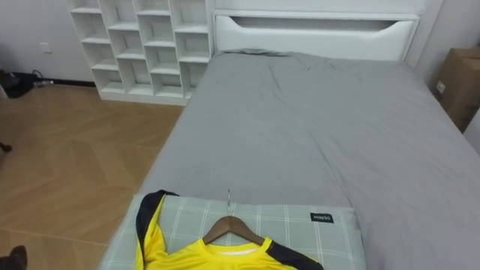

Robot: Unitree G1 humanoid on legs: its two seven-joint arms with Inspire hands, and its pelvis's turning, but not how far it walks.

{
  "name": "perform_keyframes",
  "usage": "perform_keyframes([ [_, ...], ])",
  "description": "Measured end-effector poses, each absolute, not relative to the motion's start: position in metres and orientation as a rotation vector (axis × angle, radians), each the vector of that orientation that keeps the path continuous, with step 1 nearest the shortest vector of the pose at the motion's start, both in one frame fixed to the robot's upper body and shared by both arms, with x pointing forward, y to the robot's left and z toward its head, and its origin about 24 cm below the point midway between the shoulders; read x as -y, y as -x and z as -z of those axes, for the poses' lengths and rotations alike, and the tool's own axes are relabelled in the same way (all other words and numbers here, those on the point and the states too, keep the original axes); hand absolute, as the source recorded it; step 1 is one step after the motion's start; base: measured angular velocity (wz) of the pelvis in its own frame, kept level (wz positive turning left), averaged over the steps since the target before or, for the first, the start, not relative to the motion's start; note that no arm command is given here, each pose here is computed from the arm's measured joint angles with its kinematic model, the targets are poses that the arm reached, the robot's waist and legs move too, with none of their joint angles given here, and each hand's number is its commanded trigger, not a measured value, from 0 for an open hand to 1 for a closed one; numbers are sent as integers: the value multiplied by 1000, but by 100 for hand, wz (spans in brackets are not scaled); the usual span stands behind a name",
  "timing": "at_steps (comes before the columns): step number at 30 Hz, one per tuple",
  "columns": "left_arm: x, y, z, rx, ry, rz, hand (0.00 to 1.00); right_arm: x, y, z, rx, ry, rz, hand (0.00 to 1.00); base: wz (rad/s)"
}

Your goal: Hang clothes

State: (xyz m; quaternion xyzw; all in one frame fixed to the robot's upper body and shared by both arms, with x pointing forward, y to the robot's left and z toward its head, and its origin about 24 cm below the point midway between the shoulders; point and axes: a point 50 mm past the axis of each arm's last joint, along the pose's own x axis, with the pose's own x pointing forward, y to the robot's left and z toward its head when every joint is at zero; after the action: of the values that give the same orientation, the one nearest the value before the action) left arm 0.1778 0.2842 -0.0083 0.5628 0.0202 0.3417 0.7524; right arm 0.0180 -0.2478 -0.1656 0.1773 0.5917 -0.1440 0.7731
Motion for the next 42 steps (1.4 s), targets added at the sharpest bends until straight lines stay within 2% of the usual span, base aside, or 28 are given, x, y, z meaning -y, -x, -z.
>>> perform_keyframes([
  [12, -261, -200, -8, 99, -1294, -627, 0, 262, -21, 161, -1280, -351, 309, 0, -3],
  [27, -232, -228, -14, 187, -1418, -450, 0, 263, -19, 162, -1295, -319, 338, 0, -1],
  [42, -204, -239, -1, 105, -1488, -215, 0, 261, -21, 162, -1306, -314, 318, 0, -4],
])
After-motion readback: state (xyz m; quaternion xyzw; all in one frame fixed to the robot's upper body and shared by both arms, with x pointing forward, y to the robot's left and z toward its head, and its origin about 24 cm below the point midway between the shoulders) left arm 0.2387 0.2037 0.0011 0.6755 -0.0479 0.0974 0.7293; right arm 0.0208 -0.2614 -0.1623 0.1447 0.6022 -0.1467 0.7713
